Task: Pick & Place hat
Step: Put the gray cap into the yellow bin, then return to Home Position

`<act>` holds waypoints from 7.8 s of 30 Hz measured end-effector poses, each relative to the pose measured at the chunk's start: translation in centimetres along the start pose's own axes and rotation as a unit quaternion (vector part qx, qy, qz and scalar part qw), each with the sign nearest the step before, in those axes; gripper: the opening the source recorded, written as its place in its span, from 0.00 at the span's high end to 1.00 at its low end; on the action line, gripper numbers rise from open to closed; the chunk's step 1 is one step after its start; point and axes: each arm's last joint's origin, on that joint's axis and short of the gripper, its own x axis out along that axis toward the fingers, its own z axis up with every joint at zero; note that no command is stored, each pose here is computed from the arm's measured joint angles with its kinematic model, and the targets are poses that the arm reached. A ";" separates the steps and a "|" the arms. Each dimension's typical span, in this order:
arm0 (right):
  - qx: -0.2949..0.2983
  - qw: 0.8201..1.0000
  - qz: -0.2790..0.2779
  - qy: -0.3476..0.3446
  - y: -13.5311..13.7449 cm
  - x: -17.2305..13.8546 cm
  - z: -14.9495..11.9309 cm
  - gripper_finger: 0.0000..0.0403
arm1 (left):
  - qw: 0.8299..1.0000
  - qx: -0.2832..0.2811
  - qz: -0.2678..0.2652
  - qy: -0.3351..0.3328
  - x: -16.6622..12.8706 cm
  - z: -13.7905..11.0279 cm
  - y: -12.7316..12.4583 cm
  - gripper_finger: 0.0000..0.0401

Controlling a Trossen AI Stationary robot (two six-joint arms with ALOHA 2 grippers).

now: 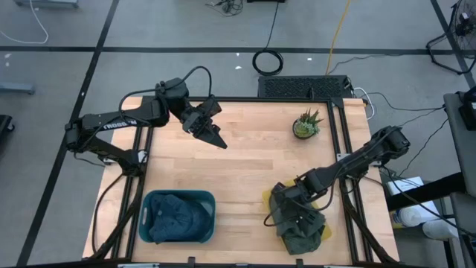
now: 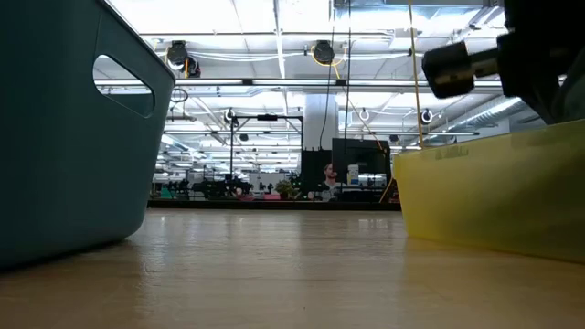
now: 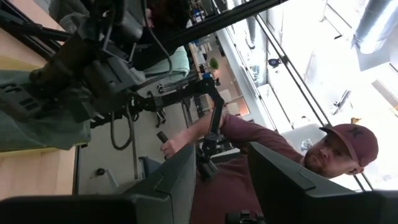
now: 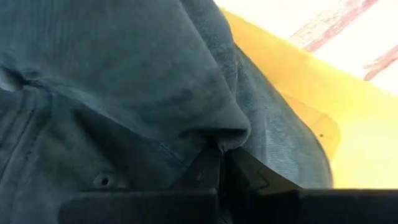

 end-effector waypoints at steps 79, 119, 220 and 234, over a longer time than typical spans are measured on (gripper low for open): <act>0.236 0.666 -0.266 -0.656 4.3 -22.9 -5.2 0.21 | 0.912 0.390 -0.104 -0.066 -1.0 0.7 -4.1 0.62; 0.287 0.550 -0.287 -0.730 5.8 -8.4 -14.7 0.21 | 0.867 0.287 0.247 -0.324 -6.7 -18.5 2.9 0.62; 0.424 0.545 -0.367 -0.624 6.1 -4.8 -18.6 0.21 | 0.887 0.307 0.213 -0.271 -9.9 -25.2 13.0 0.62; 0.424 0.544 -0.367 -0.625 6.1 -4.8 -18.6 0.21 | 0.887 0.307 0.212 -0.272 -9.9 -25.2 12.9 0.62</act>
